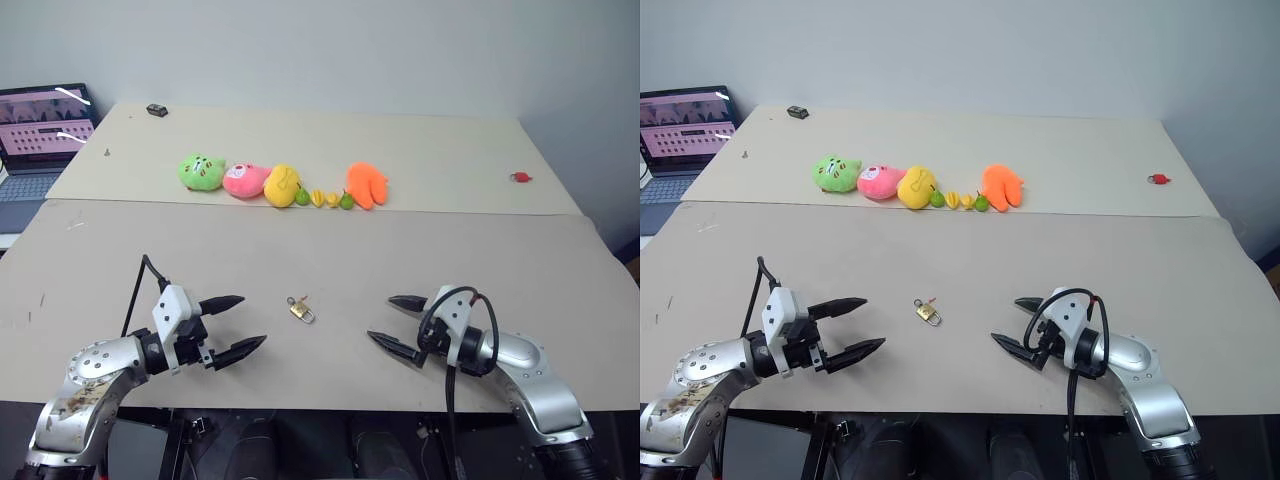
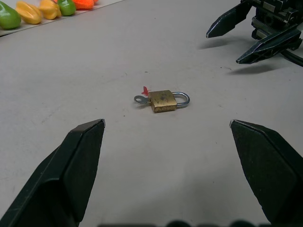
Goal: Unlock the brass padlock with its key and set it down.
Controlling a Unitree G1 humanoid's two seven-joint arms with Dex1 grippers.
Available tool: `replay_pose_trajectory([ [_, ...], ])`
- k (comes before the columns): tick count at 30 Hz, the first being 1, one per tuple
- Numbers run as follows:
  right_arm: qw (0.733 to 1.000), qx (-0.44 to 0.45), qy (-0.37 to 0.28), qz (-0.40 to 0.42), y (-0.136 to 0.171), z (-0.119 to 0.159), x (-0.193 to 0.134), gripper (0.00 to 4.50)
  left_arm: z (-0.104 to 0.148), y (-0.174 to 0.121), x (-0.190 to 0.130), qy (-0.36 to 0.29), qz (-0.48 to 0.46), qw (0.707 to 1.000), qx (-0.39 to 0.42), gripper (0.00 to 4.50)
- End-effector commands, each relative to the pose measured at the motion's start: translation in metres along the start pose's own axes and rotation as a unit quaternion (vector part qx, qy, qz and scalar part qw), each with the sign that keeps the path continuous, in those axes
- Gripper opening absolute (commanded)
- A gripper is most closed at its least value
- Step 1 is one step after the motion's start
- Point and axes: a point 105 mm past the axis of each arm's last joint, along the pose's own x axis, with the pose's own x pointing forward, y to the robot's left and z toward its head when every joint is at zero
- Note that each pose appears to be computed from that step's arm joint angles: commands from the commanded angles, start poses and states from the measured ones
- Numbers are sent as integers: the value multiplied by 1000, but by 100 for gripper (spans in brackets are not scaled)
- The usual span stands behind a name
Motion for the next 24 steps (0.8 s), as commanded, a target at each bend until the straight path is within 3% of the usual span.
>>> replay_pose_trajectory([
  [1,999,-28,-21,12,5,17,0,449,7,-3,3,-5,-43,999,26,450],
  [7,990,21,18,139,45,7,9,449,9,3,-2,16,-132,988,81,450],
  [14,989,-6,6,147,42,14,29,449,-1,21,-25,48,-147,983,95,450],
  [17,992,-21,-29,122,36,27,54,449,-8,29,-37,74,-142,983,91,450],
  [24,992,-28,-53,112,46,30,80,449,-7,20,-28,61,-148,983,89,450],
])
